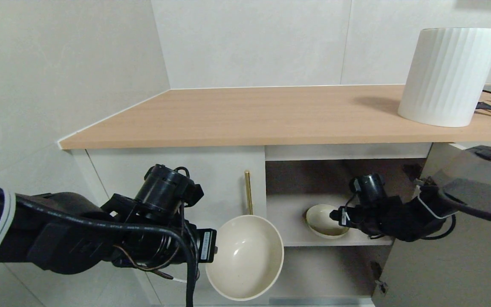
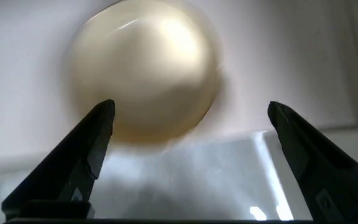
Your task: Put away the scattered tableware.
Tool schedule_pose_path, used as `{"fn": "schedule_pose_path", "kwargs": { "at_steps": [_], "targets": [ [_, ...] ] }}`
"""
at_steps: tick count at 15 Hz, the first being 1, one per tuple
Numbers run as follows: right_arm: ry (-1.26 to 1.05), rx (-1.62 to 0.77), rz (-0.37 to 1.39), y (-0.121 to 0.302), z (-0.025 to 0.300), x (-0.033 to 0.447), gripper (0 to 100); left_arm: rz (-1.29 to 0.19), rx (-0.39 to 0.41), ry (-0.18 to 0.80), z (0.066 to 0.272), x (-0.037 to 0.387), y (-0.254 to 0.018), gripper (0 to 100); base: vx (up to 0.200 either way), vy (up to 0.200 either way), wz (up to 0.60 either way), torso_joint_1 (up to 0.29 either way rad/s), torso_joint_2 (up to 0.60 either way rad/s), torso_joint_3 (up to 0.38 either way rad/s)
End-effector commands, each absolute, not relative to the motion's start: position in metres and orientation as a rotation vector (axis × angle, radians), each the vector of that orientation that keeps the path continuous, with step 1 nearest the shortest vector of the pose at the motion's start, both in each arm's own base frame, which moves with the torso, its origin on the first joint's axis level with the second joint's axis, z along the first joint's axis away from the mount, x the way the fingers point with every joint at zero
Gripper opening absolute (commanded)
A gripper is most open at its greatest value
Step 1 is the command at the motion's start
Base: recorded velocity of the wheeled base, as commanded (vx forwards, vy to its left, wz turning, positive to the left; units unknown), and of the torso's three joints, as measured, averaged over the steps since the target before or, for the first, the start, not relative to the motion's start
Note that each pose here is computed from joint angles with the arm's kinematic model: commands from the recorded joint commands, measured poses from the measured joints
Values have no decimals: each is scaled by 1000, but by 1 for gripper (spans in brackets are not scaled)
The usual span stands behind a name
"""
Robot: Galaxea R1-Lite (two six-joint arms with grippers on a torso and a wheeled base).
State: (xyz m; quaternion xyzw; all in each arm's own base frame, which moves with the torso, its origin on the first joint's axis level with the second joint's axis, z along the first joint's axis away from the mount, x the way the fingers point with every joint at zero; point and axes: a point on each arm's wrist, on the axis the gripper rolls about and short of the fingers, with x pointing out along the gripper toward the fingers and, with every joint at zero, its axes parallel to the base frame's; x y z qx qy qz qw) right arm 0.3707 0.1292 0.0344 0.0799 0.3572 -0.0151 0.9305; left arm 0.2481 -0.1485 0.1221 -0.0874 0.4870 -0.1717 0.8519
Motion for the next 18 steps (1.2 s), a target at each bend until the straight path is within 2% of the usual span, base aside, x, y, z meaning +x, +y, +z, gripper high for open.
{"fn": "schedule_pose_path", "kwargs": {
  "at_steps": [1,4,7,12,18],
  "targets": [
    [717,155,146,151,105,320,100,-380,-154,1050,114,249,-164,0,0,0,0,0,0,0],
    [725,126,243,167,140,280,100,-291,-120,1046,100,257,-188,0,0,0,0,0,0,0],
    [729,108,342,176,157,250,100,-239,-88,1052,97,254,-199,0,0,0,0,0,0,0],
    [800,51,480,197,144,220,100,-250,-72,1062,101,251,-205,0,0,0,0,0,0,0],
    [886,-24,485,215,112,223,100,-266,-58,1068,104,245,-209,0,0,0,0,0,0,0]
  ]
}}
